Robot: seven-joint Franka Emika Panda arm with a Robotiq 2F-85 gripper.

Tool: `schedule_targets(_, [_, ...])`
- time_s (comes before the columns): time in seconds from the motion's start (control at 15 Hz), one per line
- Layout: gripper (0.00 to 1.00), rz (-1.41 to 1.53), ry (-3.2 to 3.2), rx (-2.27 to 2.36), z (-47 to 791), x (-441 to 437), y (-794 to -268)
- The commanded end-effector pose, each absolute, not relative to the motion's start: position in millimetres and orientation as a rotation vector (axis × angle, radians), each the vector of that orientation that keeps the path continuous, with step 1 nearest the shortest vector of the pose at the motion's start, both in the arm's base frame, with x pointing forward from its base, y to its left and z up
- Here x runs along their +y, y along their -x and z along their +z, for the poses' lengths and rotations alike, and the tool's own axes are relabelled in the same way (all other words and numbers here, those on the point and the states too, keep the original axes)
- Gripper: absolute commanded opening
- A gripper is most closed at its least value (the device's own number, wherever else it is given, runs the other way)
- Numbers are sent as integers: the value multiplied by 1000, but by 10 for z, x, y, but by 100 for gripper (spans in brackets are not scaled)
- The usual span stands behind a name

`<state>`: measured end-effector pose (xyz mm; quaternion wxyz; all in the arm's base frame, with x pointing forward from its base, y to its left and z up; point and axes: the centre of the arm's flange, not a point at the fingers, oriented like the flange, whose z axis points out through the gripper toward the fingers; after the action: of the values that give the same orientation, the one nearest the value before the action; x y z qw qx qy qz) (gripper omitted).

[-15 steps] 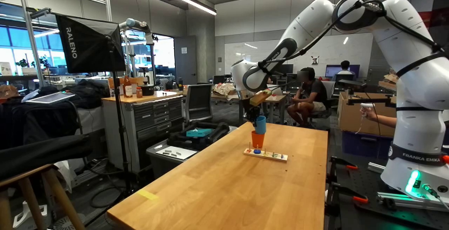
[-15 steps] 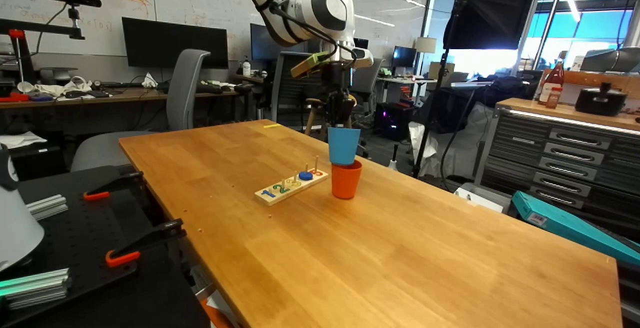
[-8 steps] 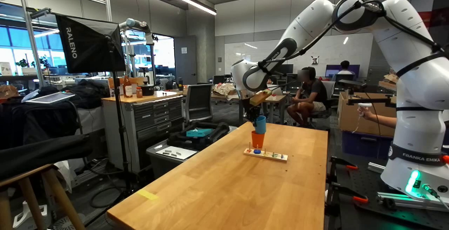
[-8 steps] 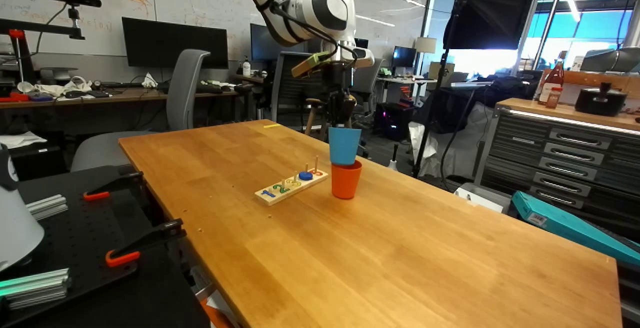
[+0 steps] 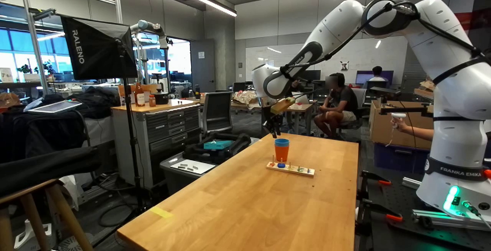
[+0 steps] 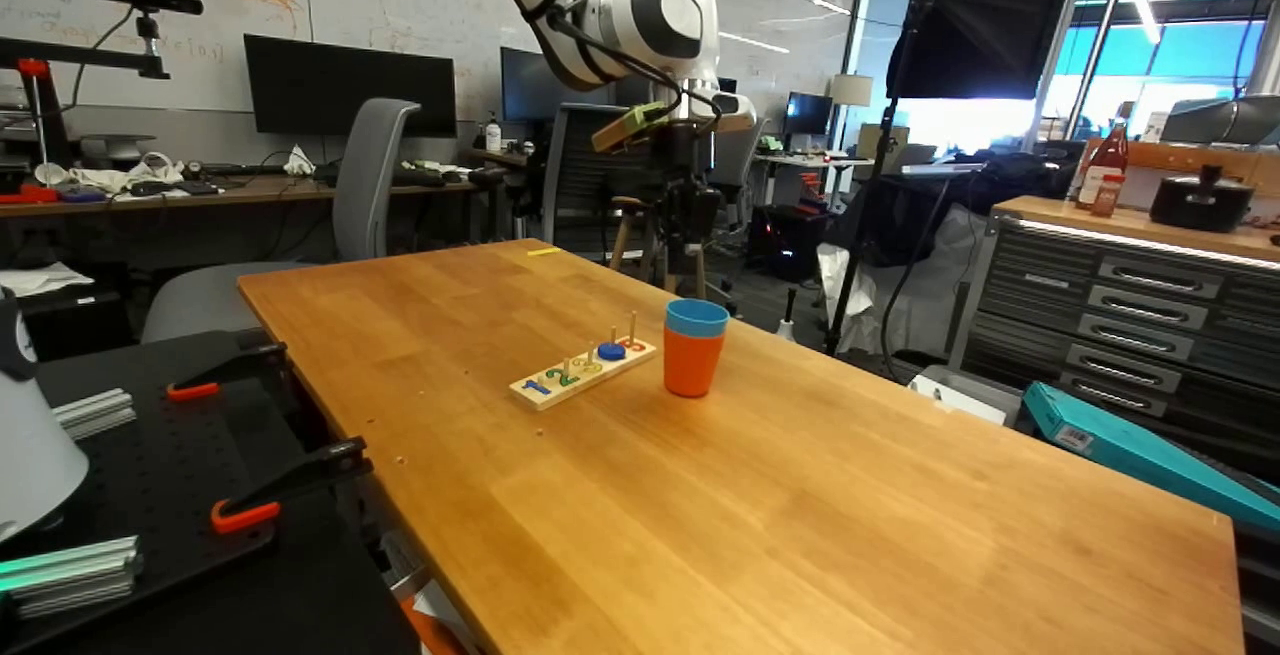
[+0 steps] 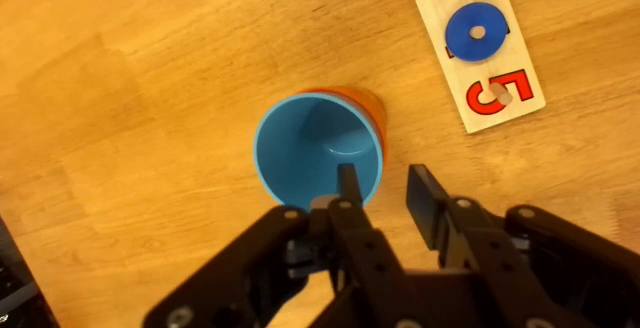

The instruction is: Pick up the blue cup and put it in the orange cup

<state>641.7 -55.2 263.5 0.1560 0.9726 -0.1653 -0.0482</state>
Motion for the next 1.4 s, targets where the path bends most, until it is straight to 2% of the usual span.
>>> schedule_targets(0.0, [63, -141, -2795, -524, 2648, -666, -6620])
schedule_targets(0.2, [88, -183, -2846, -497, 2832, -644, -6629])
schedule_targets(0.33, [100, -238, -2897, -424, 2981, -582, -6625])
schedule_targets(0.67, [100, -337, -2970, -183, 3388, -314, -6525])
schedule_targets(1.2, [100, -278, -3014, 117, 4071, 169, -6309])
schedule_targets(1.33, [100, -262, -2989, 80, 3931, 160, -6395])
